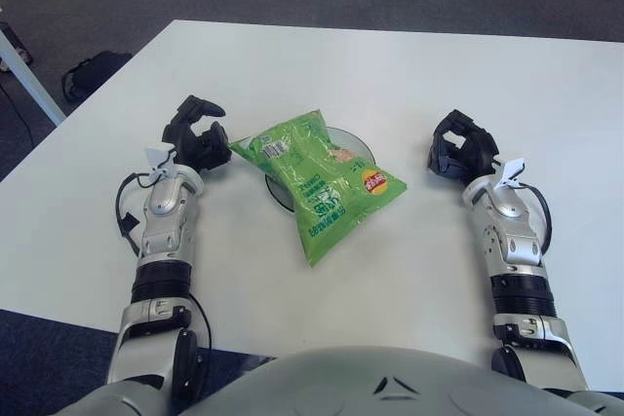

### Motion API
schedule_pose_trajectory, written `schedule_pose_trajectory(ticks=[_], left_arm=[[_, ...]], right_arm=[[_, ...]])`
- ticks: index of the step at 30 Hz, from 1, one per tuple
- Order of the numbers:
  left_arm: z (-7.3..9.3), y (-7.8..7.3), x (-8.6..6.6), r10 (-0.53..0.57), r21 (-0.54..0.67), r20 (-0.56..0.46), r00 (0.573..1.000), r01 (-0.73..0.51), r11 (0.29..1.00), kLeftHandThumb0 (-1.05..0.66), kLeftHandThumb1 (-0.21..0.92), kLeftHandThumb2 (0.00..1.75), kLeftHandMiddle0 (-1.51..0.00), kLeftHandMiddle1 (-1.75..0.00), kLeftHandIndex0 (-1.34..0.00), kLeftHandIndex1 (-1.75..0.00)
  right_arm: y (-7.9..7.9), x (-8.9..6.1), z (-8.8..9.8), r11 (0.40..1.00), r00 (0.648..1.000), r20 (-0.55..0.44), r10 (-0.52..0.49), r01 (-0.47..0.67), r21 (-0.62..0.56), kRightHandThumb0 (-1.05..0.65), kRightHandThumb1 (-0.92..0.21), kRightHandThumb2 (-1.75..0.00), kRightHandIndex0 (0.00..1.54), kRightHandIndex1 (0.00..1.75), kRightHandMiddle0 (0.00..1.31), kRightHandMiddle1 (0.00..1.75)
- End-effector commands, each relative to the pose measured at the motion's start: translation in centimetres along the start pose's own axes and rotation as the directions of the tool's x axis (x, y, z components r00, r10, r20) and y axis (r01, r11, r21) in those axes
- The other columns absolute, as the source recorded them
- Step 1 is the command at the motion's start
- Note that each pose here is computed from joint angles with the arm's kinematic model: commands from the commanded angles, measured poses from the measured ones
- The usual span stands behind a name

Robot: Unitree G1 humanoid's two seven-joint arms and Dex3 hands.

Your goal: Put the snack into the plate.

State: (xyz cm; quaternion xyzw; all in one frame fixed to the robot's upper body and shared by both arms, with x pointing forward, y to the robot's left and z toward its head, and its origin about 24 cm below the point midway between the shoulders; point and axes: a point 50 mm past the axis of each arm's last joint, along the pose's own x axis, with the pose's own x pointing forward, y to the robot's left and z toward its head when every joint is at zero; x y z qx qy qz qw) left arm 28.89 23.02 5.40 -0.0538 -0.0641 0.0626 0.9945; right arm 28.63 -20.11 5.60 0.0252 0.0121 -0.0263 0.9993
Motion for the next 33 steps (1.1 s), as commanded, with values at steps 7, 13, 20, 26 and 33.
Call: schedule_pose_trajectory(ticks=[7, 13, 20, 26, 33], left_arm=[[-3.64, -0.29, -1.98, 0.058, -0.07, -0.149, 0.987, -0.069, 0.995, -0.47, 0.35, 1.28, -1.32, -1.75, -0.59, -1.75], [-3.69, -0.24, -1.88, 0.067, -0.07, -0.15, 0.986, -0.078, 0.995, -0.47, 0.35, 1.28, -1.32, -1.75, -0.59, -1.75], [-3.82, -0.16, -1.73, 0.065, -0.07, -0.154, 0.986, -0.077, 0.995, -0.47, 0.35, 1.27, -1.32, -1.75, -0.58, -1.75], [-3.98, -0.17, -1.65, 0.072, -0.075, -0.16, 0.984, -0.085, 0.994, -0.47, 0.35, 1.27, -1.32, -1.75, -0.58, -1.75], [-4.07, -0.23, -1.58, 0.076, -0.088, -0.161, 0.984, -0.091, 0.992, -0.47, 0.35, 1.28, -1.32, -1.75, -0.59, -1.75]], right_arm=[[0.1, -0.96, -2.95, 0.997, 0.994, -0.097, -0.04, 0.046, 0.056, -0.48, -0.32, -1.31, 0.96, 1.75, 0.61, 1.75], [0.13, -0.87, -3.11, 0.997, 0.994, -0.099, -0.041, 0.046, 0.054, -0.48, -0.32, -1.31, 0.96, 1.75, 0.61, 1.75], [0.18, -0.79, -3.23, 0.998, 0.995, -0.097, -0.037, 0.043, 0.056, -0.48, -0.31, -1.32, 0.98, 1.75, 0.61, 1.75], [0.22, -0.71, -3.37, 0.997, 0.994, -0.099, -0.037, 0.044, 0.067, -0.48, -0.31, -1.32, 0.99, 1.75, 0.62, 1.75], [0.18, -0.63, -3.44, 0.996, 0.994, -0.098, -0.041, 0.048, 0.071, -0.48, -0.31, -1.32, 0.98, 1.75, 0.62, 1.75]])
